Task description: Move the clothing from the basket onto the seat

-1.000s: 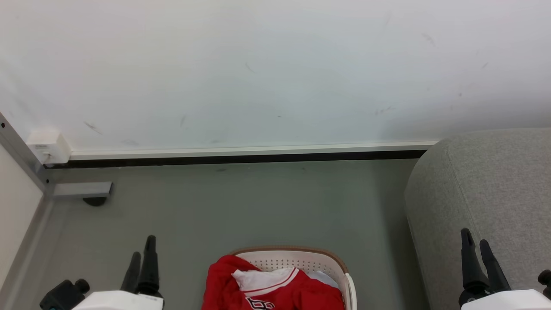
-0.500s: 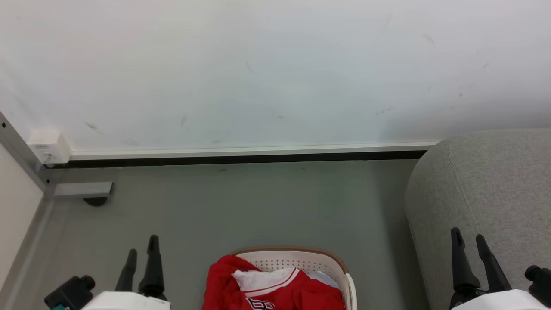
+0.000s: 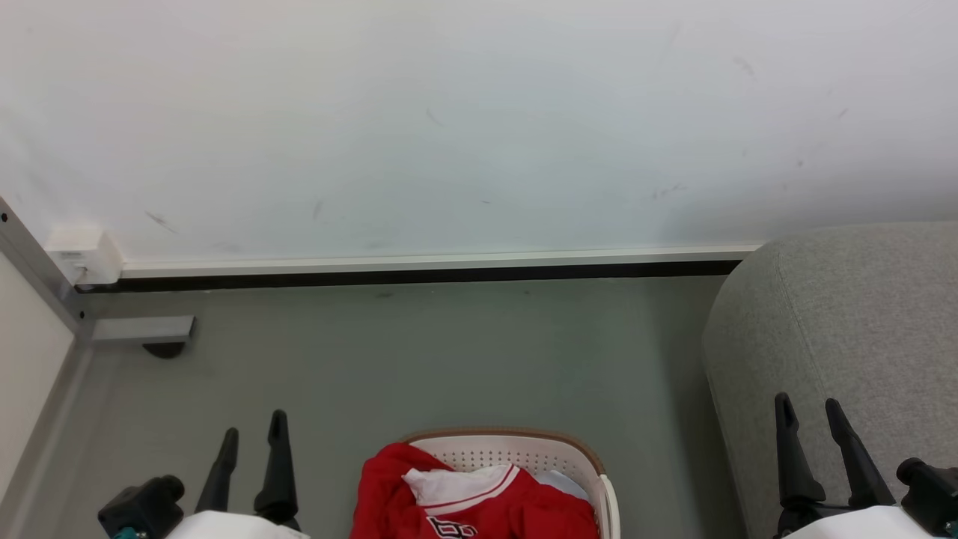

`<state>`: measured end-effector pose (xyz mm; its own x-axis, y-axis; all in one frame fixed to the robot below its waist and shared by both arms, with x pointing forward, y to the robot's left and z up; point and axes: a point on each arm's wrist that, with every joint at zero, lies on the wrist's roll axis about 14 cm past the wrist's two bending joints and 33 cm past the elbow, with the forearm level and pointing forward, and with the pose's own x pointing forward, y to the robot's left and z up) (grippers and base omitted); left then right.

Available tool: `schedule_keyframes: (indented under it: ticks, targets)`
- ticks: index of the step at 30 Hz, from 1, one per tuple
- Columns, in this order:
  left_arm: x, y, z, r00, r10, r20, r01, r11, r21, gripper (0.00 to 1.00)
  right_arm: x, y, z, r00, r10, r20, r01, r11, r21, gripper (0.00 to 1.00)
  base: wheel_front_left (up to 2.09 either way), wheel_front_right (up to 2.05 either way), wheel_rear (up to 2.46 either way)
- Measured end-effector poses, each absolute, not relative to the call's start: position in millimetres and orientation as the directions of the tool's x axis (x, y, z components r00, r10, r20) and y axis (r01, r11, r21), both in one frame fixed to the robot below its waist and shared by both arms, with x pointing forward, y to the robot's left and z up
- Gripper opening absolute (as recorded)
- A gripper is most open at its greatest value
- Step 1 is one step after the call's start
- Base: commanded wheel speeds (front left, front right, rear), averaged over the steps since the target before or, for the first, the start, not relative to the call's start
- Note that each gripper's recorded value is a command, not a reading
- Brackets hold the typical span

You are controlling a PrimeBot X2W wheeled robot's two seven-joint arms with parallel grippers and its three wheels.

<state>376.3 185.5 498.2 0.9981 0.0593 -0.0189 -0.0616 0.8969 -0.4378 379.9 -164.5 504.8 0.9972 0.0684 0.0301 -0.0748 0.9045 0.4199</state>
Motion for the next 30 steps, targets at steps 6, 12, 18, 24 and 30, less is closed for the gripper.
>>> schedule_keyframes:
  ticks: [6, 12, 18, 24, 30]
  targets:
    - [376.4, 183.7, 501.6, 0.999, 0.049, 0.002, -0.045, 0.927, -0.372, 1.00, 379.9, -163.9, 506.7, 0.996, 0.074, 0.042, -0.084, 0.927, 0.366, 1.00, 0.00, 0.00, 0.00]
    - [376.2, 180.6, 505.8, 0.999, 0.038, 0.024, -0.029, 0.952, -0.306, 1.00, 379.1, -163.2, 508.1, 0.995, 0.079, 0.053, -0.092, 0.943, 0.320, 1.00, 0.00, 0.00, 0.00]
    - [375.0, 178.0, 507.6, 0.999, 0.024, 0.040, -0.013, 0.970, -0.244, 1.00, 377.6, -163.1, 508.1, 0.995, 0.082, 0.058, -0.096, 0.954, 0.286, 1.00, 0.00, 0.00, 0.00]
    - [374.9, 177.7, 509.5, 0.998, 0.017, 0.053, -0.007, 0.983, -0.184, 1.00, 376.1, -161.8, 507.1, 0.994, 0.087, 0.063, -0.100, 0.959, 0.265, 1.00, 0.00, 0.00, 0.00]
    - [373.8, 176.3, 510.4, 0.998, 0.007, 0.063, 0.002, 0.991, -0.133, 1.00, 374.8, -162.8, 506.4, 0.994, 0.085, 0.067, -0.099, 0.964, 0.247, 1.00, 0.00, 0.00, 0.00]
